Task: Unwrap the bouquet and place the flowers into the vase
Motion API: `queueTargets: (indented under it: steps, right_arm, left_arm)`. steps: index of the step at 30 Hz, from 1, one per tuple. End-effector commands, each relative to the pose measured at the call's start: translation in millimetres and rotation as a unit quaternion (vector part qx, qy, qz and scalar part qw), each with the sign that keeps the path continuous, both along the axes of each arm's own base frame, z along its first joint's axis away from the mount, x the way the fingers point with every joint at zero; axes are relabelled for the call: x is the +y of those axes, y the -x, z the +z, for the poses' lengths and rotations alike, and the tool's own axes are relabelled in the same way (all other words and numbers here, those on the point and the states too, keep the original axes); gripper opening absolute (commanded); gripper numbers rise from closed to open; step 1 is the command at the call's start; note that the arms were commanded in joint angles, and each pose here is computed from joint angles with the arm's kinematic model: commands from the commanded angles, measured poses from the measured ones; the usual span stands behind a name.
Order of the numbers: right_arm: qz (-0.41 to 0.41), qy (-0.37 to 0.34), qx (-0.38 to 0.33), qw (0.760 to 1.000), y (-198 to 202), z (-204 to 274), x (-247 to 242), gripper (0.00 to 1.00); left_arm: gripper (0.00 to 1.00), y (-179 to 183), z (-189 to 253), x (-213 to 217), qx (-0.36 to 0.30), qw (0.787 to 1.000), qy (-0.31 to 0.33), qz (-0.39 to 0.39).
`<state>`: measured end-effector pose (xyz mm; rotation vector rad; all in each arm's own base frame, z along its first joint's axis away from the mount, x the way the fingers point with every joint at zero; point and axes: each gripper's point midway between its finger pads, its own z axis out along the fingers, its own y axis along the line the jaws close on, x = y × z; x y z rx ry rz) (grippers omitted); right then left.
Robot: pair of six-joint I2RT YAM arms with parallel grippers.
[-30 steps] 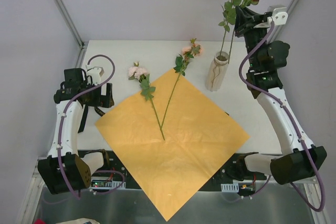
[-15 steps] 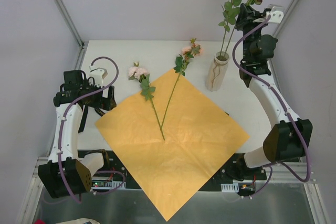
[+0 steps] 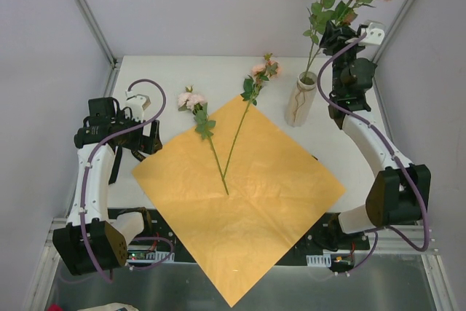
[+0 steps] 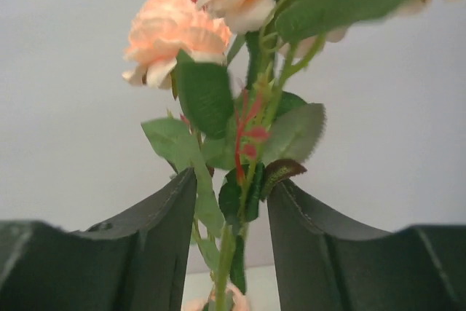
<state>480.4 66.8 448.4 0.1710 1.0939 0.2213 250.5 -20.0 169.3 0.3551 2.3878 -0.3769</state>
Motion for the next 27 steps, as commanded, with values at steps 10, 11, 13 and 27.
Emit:
queueTargets:
  steps: [10,11,13,27]
  right_arm:
    - [0.012,0.035,0.009,0.999,59,45,19,0.52]
    - [0.005,0.049,0.069,0.996,52,22,21,0.54]
    - [-0.001,0.06,0.129,0.99,50,1,24,0.56]
    - [0.021,0.083,0.231,0.969,74,-54,45,0.57]
  left_arm:
    - [0.99,7,9,-4,-0.017,1.0,0.003,-0.007]
    - [0.99,7,10,-3,-0.02,1.0,0.001,-0.007]
    - [0.99,7,11,-3,-0.022,1.0,-0.001,-0.007]
    - [0.99,6,14,-3,-0.025,1.0,-0.001,-0.008]
